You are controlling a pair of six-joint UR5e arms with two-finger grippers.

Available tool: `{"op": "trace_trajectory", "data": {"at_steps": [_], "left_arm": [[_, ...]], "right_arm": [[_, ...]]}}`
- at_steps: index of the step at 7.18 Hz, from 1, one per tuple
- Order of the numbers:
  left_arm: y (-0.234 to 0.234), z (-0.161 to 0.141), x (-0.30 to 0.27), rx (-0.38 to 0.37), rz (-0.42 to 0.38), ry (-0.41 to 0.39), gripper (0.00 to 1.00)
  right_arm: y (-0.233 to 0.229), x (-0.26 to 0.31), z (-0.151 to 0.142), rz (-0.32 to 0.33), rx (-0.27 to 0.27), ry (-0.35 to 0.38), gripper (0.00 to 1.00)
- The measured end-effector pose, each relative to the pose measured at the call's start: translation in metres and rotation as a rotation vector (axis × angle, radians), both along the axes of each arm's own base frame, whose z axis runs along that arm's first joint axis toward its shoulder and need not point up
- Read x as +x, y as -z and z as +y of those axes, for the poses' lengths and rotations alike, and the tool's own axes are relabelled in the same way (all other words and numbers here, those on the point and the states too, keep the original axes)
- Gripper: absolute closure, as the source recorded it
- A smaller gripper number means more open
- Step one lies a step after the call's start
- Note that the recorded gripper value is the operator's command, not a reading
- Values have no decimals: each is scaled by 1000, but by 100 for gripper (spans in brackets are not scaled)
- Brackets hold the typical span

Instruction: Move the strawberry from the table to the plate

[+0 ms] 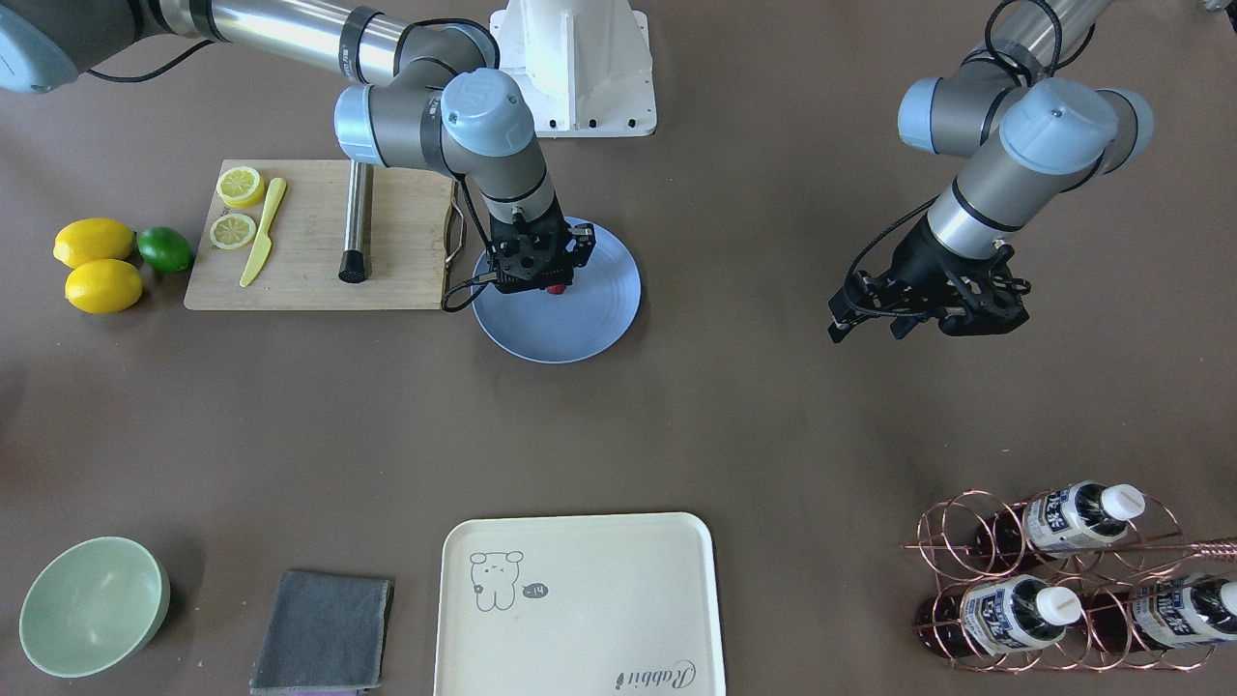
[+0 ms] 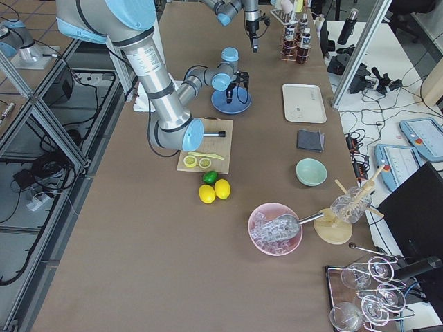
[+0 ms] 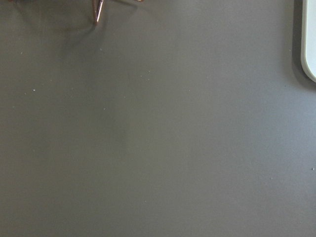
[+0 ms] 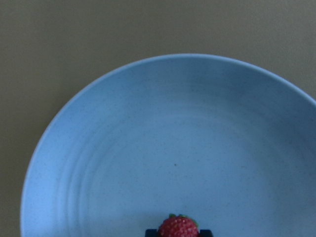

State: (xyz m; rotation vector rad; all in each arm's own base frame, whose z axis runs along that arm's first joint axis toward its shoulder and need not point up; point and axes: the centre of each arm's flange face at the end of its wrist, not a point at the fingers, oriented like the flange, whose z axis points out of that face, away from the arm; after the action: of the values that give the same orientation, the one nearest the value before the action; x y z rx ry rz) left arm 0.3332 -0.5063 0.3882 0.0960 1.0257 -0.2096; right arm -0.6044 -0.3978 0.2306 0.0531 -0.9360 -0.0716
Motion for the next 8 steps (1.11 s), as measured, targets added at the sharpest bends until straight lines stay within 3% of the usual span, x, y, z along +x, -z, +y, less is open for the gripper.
{"op": "trace_trajectory", "data": {"at_steps": [4,6,8], "left_arm": [[-10,3,-14,-9,-7,6,6],[-50,3,-79,28,-44,-38,5],[-109,4,-178,102,-75,-115,5]], "right_arm": [[9,29,-16,-29,-2,-23,0],[-27,123,-65,-43,-30,-39,0],[-95,249,-107,-12,12,-4,0]]}}
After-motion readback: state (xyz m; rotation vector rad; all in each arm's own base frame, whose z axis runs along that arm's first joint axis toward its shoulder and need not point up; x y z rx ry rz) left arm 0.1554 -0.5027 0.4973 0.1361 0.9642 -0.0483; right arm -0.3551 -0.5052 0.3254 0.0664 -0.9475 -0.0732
